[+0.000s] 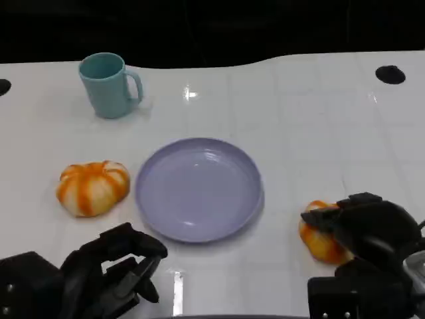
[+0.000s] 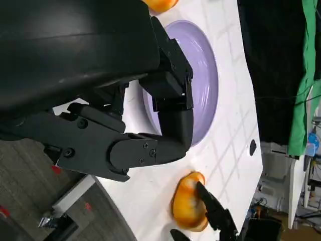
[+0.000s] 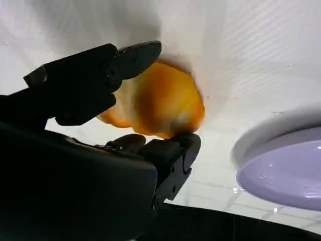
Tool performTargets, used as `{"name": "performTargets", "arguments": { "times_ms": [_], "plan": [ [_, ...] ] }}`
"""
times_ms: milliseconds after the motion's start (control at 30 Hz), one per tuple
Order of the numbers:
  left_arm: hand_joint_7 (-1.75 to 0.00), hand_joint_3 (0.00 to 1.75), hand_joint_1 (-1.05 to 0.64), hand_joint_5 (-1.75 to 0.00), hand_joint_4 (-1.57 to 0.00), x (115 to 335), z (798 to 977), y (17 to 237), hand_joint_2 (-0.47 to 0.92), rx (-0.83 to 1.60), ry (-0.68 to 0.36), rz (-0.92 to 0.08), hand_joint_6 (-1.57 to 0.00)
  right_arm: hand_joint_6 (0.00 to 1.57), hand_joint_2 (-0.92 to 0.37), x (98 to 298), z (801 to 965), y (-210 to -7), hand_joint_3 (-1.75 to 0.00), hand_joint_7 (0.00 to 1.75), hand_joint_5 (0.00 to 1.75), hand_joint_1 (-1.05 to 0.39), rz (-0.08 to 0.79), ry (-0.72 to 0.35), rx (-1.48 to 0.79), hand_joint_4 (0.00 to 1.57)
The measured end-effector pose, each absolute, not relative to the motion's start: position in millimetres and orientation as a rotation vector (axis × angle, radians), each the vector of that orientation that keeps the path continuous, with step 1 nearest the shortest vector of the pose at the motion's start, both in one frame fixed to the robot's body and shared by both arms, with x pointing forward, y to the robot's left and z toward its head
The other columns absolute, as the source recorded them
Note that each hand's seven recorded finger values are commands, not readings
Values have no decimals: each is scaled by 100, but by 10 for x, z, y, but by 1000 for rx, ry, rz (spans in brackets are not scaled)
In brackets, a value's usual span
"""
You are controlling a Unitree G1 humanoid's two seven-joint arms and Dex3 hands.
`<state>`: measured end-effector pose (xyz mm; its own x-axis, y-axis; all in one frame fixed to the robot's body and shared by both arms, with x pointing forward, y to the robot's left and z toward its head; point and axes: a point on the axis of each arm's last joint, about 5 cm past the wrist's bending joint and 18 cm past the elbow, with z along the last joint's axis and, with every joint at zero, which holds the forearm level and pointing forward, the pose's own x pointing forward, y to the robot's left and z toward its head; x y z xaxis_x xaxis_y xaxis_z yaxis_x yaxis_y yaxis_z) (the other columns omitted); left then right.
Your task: Grasp the bread from the table and place it into the plate.
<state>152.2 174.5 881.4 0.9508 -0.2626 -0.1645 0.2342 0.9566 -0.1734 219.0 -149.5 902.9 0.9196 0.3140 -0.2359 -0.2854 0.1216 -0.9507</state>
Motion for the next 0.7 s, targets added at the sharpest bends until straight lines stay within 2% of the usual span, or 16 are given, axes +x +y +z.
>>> {"name": "performTargets", "arguments": {
  "times_ms": [167, 233, 267, 300, 333, 367, 400, 433, 500, 533, 567, 633, 700],
  "plan": [
    [-128, 45, -44, -175, -65, 1512, 8811, 1743, 92, -154, 189, -253, -66, 48, -85, 2260, 8949, -1450, -1, 2, 21, -42, 425, -41, -1386, 37],
    [-128, 45, -44, -175, -65, 1508, 8809, 1741, 92, -155, 190, -253, -67, 66, -84, 2288, 8912, -1449, 0, 5, 23, -32, 413, -55, -1379, 67],
    [-128, 45, -44, -175, -65, 1507, 8808, 1740, 92, -155, 190, -254, -66, 73, -84, 2302, 8889, -1446, 0, 6, 23, -29, 402, -66, -1369, 77],
    [-128, 45, -44, -175, -65, 1506, 8808, 1737, 92, -155, 190, -255, -66, 88, -84, 2314, 8862, -1445, 0, 9, 40, -20, 389, -77, -1351, 95],
    [-127, 45, -43, -175, -65, 1504, 8808, 1735, 92, -155, 190, -256, -66, 108, -86, 2322, 8826, -1446, -1, 10, 89, -11, 373, -98, -1326, 98],
    [-127, 45, -43, -175, -64, 1502, 8807, 1732, 92, -154, 190, -257, -66, 119, -88, 2330, 8785, -1448, -1, 11, 123, -7, 350, -125, -1295, 96],
    [-127, 45, -43, -175, -64, 1500, 8806, 1731, 92, -153, 191, -258, -67, 131, -89, 2340, 8750, -1445, -2, 16, 148, -4, 328, -153, -1262, 94],
    [-127, 45, -43, -175, -64, 1498, 8805, 1730, 92, -153, 192, -258, -67, 123, -89, 2352, 8718, -1444, -5, 51, 164, -2, 309, -182, -1235, 92],
    [-127, 45, -43, -175, -63, 1498, 8805, 1729, 92, -153, 191, -258, -67, 96, -86, 2379, 8674, -1457, -15, 115, 172, -1, 290, -219, -1199, 90],
    [-127, 45, -43, -175, -63, 1497, 8805, 1728, 92, -153, 191, -258, -67, 87, -78, 2381, 8651, -1464, -34, 137, 173, -2, 284, -227, -1185, 89],
    [-128, 45, -43, -175, -63, 1495, 8804, 1729, 92, -153, 191, -258, -68, 78, -63, 2386, 8638, -1465, -64, 155, 174, -1, 279, -239, -1176, 88],
    [-127, 44, -43, -175, -64, 1488, 8800, 1730, 92, -154, 193, -256, -68, 77, -46, 2412, 8646, -1458, -95, 160, 175, -1, 268, -264, -1157, 89],
    [-127, 44, -43, -175, -65, 1483, 8797, 1731, 92, -154, 195, -256, -68, 77, -41, 2435, 8657, -1450, -103, 161, 175, -2, 256, -296, -1146, 90]
  ]
}}
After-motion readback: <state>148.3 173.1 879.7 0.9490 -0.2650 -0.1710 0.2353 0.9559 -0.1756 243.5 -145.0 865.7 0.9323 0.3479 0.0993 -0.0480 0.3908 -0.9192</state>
